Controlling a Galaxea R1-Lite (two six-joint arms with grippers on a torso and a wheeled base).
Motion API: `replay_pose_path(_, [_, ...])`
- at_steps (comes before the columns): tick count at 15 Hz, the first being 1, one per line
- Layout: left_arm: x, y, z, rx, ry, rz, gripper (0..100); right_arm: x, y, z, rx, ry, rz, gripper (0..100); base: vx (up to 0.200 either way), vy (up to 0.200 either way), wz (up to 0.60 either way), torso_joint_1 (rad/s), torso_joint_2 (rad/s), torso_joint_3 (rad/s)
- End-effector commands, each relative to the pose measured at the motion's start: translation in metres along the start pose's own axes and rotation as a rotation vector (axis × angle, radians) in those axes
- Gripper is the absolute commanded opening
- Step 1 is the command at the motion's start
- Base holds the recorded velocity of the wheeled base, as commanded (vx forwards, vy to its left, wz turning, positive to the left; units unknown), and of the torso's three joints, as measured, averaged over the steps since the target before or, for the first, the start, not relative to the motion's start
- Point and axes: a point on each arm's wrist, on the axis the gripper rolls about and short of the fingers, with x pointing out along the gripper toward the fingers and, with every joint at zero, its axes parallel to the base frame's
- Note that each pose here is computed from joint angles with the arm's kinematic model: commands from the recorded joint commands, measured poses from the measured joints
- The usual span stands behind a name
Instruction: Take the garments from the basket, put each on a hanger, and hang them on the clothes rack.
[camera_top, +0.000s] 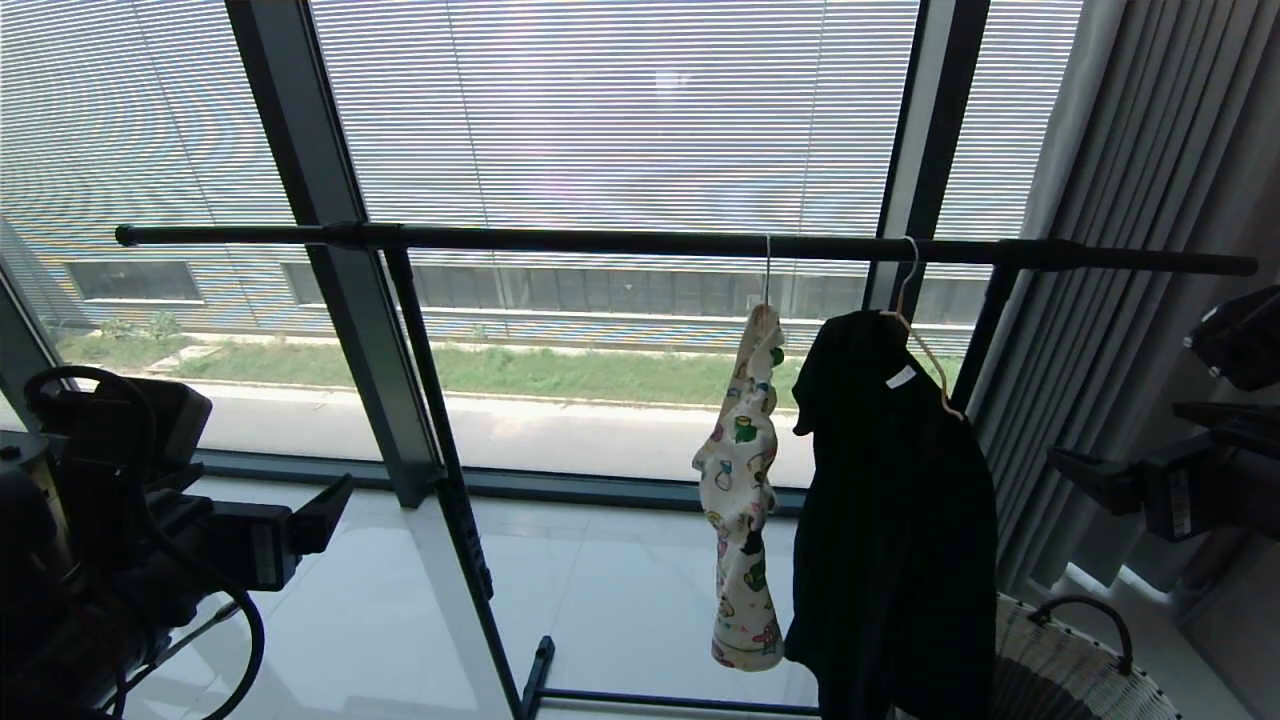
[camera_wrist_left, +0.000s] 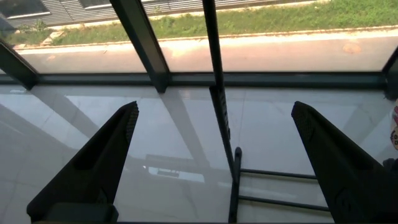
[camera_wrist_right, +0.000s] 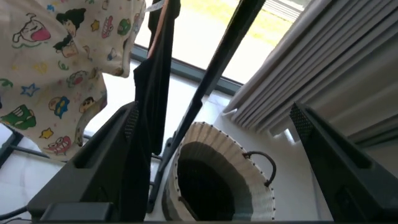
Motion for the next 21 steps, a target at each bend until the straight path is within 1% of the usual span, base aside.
replay_pose_path(1, [-0.007,0.008,0.0,-0.017,-0.02,0.037,100,-0.01,-0.004,-0.001,0.0,-0.02,-0.018,100,-0.2,0.0,0.0,-0.002,-0.01,0.007])
replay_pose_path(3, [-0.012,0.016,-0.007,-0.028,-0.008,0.079,100,-0.018,-0.006,-0.009,-0.011,-0.024,-0.026,100,-0.2,0.0,0.0,0.005,0.0,0.002])
replay_pose_path(5, [-0.015,0.022,-0.01,-0.039,-0.007,0.112,100,-0.024,-0.009,-0.015,-0.024,-0.023,-0.035,100,-0.2,0.0,0.0,0.0,0.0,0.002])
replay_pose_path(7, [-0.018,0.025,-0.013,-0.046,-0.004,0.131,100,-0.027,-0.011,-0.019,-0.021,-0.019,-0.05,100,-0.2,0.0,0.0,0.002,0.0,0.005])
replay_pose_path(12, [-0.028,0.027,-0.02,-0.054,-0.008,0.139,100,-0.032,-0.02,-0.029,-0.028,0.0,-0.11,100,0.0,0.0,0.0,0.0,0.0,0.0])
replay_pose_path(14, [-0.027,0.03,-0.02,-0.06,-0.002,0.165,100,-0.032,-0.021,-0.029,-0.028,0.003,-0.116,100,0.0,0.0,0.0,0.0,0.0,0.0])
replay_pose_path(18, [-0.027,0.031,-0.02,-0.06,-0.004,0.168,100,-0.031,-0.023,-0.029,-0.041,0.009,-0.131,100,0.0,0.0,0.0,0.0,0.0,0.0])
replay_pose_path(21, [-0.027,0.031,-0.02,-0.061,-0.004,0.17,100,-0.031,-0.023,-0.029,-0.043,0.01,-0.131,100,0.0,0.0,0.0,-0.154,0.36,0.191])
